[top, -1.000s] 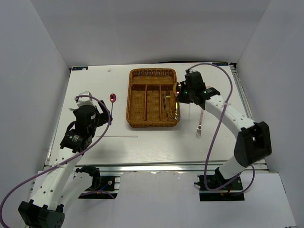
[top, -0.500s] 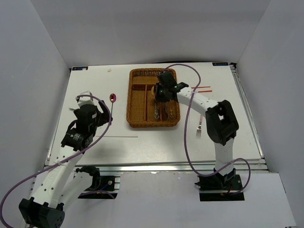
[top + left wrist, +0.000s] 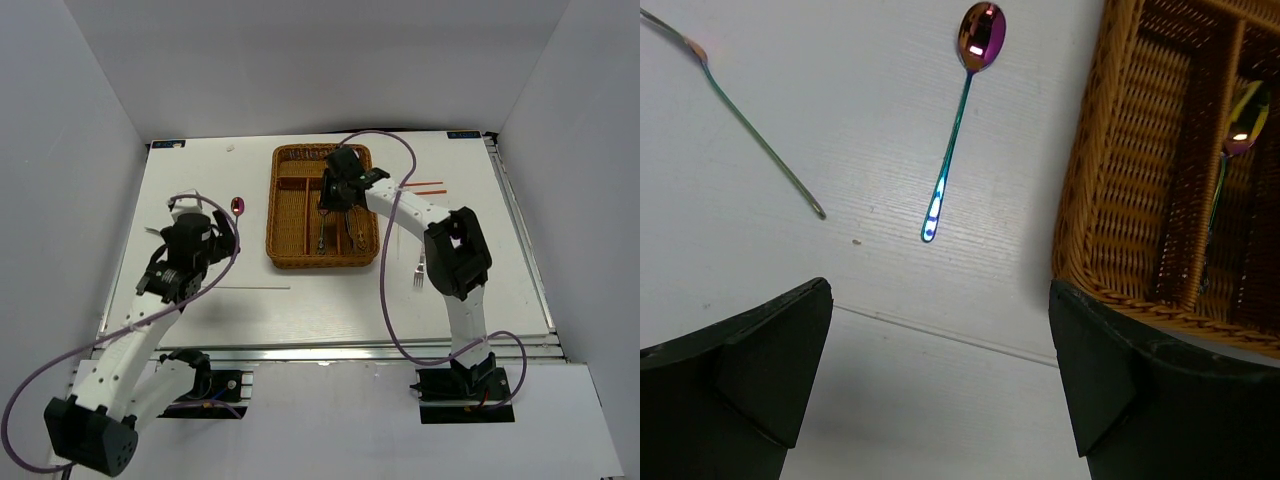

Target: Sort the eating utensils into containers

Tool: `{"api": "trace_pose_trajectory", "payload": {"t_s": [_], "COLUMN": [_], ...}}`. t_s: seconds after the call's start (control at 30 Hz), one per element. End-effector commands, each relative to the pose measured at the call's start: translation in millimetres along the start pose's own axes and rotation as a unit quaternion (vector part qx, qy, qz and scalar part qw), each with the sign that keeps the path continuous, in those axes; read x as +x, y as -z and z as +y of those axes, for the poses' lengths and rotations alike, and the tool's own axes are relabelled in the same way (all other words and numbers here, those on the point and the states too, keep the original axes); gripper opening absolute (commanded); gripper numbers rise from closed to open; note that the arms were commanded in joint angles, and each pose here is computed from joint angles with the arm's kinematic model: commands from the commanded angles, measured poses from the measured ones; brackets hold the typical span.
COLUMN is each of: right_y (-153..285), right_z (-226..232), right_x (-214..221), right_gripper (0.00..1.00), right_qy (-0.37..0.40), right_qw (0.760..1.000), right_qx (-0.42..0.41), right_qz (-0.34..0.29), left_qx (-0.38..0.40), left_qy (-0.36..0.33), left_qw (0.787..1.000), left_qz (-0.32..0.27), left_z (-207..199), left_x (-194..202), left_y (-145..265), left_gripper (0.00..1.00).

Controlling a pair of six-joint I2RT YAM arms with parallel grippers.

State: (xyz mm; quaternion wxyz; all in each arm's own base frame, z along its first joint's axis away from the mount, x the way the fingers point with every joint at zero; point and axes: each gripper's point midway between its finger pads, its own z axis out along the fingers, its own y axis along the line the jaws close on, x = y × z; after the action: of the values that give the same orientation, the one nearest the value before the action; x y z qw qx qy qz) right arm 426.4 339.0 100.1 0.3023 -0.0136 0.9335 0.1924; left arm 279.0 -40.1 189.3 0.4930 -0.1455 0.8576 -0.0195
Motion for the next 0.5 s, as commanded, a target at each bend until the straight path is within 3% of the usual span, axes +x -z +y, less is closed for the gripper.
{"api": "trace_pose_trajectory", "payload": {"t_s": [0.0,0.23,0.33,0.37,0.4,0.47], "right_y": [63.7,154.9,181.5,191.6,197.2,220.0], "right_z": [26.1,24.4,9.2,1.9,-2.3,-9.0], "right_x": [-53.0,-46.8,-18.0,-1.5,6.1,14.8], "right_gripper": [0.38,0.41,0.52,0.53,0.6,0.62], "right_qy": [0.012,0.049,0.075,0.081,0.086,0.086], "right_qw": [0.997,0.99,0.988,0.987,0.986,0.983], "right_qx": [-0.035,-0.079,-0.091,-0.101,-0.105,-0.117], "right_qz": [-0.073,-0.108,-0.099,-0.095,-0.095,-0.114], "left_qx": [-0.009,-0.019,-0.046,-0.035,-0.044,-0.02], "left_qy": [-0.003,-0.022,-0.046,-0.041,-0.043,-0.02], "left_qw": [1.0,0.996,0.988,0.985,0.98,0.978], "left_qz": [0.007,0.089,0.143,0.164,0.19,0.209], "left_z": [-8.7,-42.2,-41.5,-39.0,-32.3,-27.5], "left_x": [-11.8,-10.6,0.2,3.5,16.4,13.8], "left_y": [-9.1,-69.9,-107.2,-117.6,-133.4,-151.2], "left_gripper": [0.98,0.98,0.95,0.91,0.88,0.82]}}
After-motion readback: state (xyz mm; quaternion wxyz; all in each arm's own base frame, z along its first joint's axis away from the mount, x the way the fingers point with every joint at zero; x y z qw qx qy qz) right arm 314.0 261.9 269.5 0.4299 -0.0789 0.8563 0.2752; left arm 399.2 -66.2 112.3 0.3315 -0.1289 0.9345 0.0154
